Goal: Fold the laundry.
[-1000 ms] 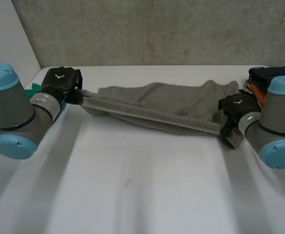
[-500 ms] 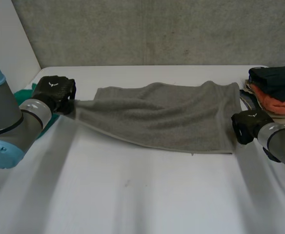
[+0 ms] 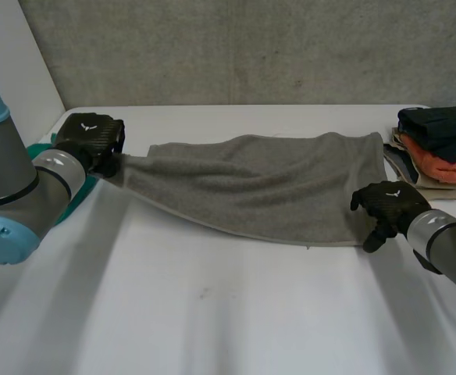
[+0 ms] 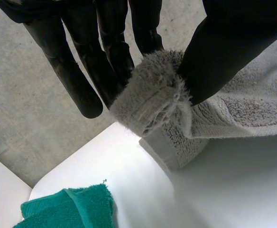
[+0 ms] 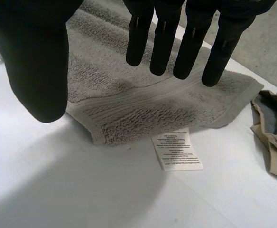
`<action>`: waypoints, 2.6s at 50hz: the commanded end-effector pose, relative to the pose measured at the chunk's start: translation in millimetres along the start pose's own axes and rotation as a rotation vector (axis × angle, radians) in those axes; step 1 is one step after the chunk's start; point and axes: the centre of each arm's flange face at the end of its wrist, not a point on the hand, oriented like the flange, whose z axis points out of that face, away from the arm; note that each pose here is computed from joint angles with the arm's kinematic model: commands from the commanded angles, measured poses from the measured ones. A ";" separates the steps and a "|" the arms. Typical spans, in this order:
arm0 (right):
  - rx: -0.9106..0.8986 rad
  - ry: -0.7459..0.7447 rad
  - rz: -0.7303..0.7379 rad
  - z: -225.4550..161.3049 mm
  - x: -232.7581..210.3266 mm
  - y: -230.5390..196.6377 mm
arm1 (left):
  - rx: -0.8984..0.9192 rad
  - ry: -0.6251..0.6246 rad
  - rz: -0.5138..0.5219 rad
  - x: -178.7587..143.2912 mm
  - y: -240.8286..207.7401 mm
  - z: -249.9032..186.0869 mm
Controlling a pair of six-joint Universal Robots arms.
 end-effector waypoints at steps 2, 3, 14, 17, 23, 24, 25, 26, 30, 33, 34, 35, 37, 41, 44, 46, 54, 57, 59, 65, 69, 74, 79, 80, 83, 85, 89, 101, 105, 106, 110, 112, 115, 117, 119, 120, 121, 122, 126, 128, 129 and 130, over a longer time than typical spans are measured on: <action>-0.020 0.030 -0.056 21.1 -1.8 14.0 | -0.013 -0.009 -0.004 0.8 -2.4 1.4; -0.020 0.037 -0.060 22.8 -1.0 14.6 | -0.015 -0.010 -0.004 0.6 -2.5 1.3; 0.086 0.124 -0.057 33.5 12.3 4.7 | -0.032 -0.012 -0.006 -0.7 -0.5 -1.4; 0.122 0.130 -0.057 20.9 15.0 -5.8 | -0.058 -0.009 -0.003 -0.8 2.3 -5.6; 0.108 0.111 -0.175 -17.1 25.8 -29.9 | -0.261 0.051 0.110 -3.3 13.1 -40.9; 0.036 0.075 -0.220 -27.9 26.6 -26.3 | -0.347 0.091 0.166 -2.1 20.6 -52.9; -0.013 0.055 -0.243 -33.6 27.4 -22.5 | -0.394 0.117 0.194 -0.9 24.9 -59.8; -0.113 -0.006 -0.298 -46.2 24.7 -15.0 | -0.487 0.172 0.252 0.7 33.7 -73.0; -0.395 -0.261 -0.502 -91.9 7.1 5.0 | -0.634 0.312 0.354 6.5 48.8 -99.8; -0.369 -0.258 -0.579 -93.4 3.8 4.1 | -0.627 0.342 0.375 11.2 50.7 -102.4; -0.349 -0.241 -0.589 -91.9 2.8 1.8 | -0.624 0.346 0.377 12.9 50.4 -102.3; -0.332 -0.227 -0.594 -90.2 1.5 0.1 | -0.620 0.348 0.380 14.2 49.8 -101.8; -0.287 -0.186 -0.603 -83.4 0.7 -4.4 | -0.613 0.346 0.377 17.7 49.3 -97.8; -0.228 -0.140 -0.597 -65.3 1.5 -8.0 | -0.552 0.268 0.361 14.9 41.8 -71.0; -0.170 -0.100 -0.599 -44.9 2.2 -15.3 | -0.485 0.194 0.340 9.6 33.0 -45.0; -0.125 -0.034 -0.603 -26.8 7.2 -24.9 | -0.414 0.138 0.323 4.7 21.3 -24.2; 0.333 0.433 -0.579 17.3 62.6 -150.5 | 0.156 -0.164 0.177 -34.8 -107.1 28.4; 0.680 0.602 -0.443 3.8 88.8 -217.4 | 0.502 -0.330 0.058 -67.8 -178.0 24.4; 0.899 0.642 -0.341 -10.5 99.0 -248.0 | 0.683 -0.394 -0.029 -80.6 -209.8 16.4; 1.016 0.621 -0.279 -15.3 101.5 -259.7 | 0.729 -0.387 -0.090 -78.0 -214.9 15.7; 0.983 0.589 -0.290 -7.2 99.4 -251.8 | 0.664 -0.384 -0.092 -79.4 -195.9 25.7; 0.907 0.507 -0.307 11.4 94.0 -231.1 | 0.539 -0.377 -0.083 -80.0 -156.4 42.7; 0.724 0.394 -0.295 41.8 88.4 -182.4 | 0.370 -0.326 -0.077 -65.7 -100.8 58.3; 0.693 0.374 -0.293 46.4 85.8 -173.6 | 0.346 -0.313 -0.076 -61.8 -92.9 59.7; 0.577 0.296 -0.296 62.3 73.0 -139.1 | 0.244 -0.244 -0.068 -43.1 -55.9 66.4; 0.517 0.268 -0.306 68.9 66.6 -121.3 | 0.190 -0.211 -0.056 -34.3 -37.3 68.3; 0.385 0.216 -0.347 77.9 53.3 -84.1 | 0.074 -0.149 0.008 -13.7 -0.5 68.4; -0.008 0.038 -0.459 22.4 28.8 -37.4 | -0.341 -0.008 0.248 13.5 31.4 -10.2; -0.200 -0.018 -0.498 -20.4 27.2 -25.8 | -0.521 0.133 0.380 26.2 36.8 -55.7; -0.272 -0.059 -0.517 -39.1 24.4 -19.7 | -0.592 0.185 0.424 28.7 42.1 -72.4; -0.371 -0.190 -0.619 -76.5 15.4 -6.5 | -0.667 0.255 0.482 29.0 47.1 -102.6; -0.363 -0.222 -0.671 -83.8 13.4 -4.0 | -0.652 0.259 0.489 29.5 44.9 -109.0; -0.329 -0.229 -0.759 -82.8 12.8 -0.8 | -0.586 0.249 0.486 33.0 35.3 -111.9; -0.314 -0.209 -0.757 -78.1 13.5 -0.2 | -0.558 0.246 0.482 35.9 33.0 -109.3; -0.293 -0.178 -0.742 -68.9 14.1 -0.3 | -0.519 0.216 0.471 35.2 28.9 -99.9; -0.281 -0.166 -0.741 -65.5 14.2 -1.6 | -0.509 0.201 0.466 33.9 28.1 -95.1; -0.267 -0.152 -0.739 -62.0 14.4 -3.0 | -0.504 0.190 0.463 33.0 28.0 -91.0; -0.240 -0.127 -0.734 -54.7 15.3 -5.3 | -0.501 0.160 0.455 29.0 28.3 -81.7; -0.150 -0.046 -0.747 -34.6 20.0 -12.9 | -0.484 0.096 0.425 20.7 24.9 -60.0; -0.109 -0.017 -0.763 -25.2 20.6 -15.0 | -0.465 0.080 0.408 20.0 21.7 -51.2; -0.070 0.013 -0.778 -16.1 21.4 -17.9 | -0.439 0.065 0.384 20.0 19.4 -40.7; -0.050 0.028 -0.782 -11.6 21.7 -19.2 | -0.425 0.053 0.372 19.3 17.6 -35.2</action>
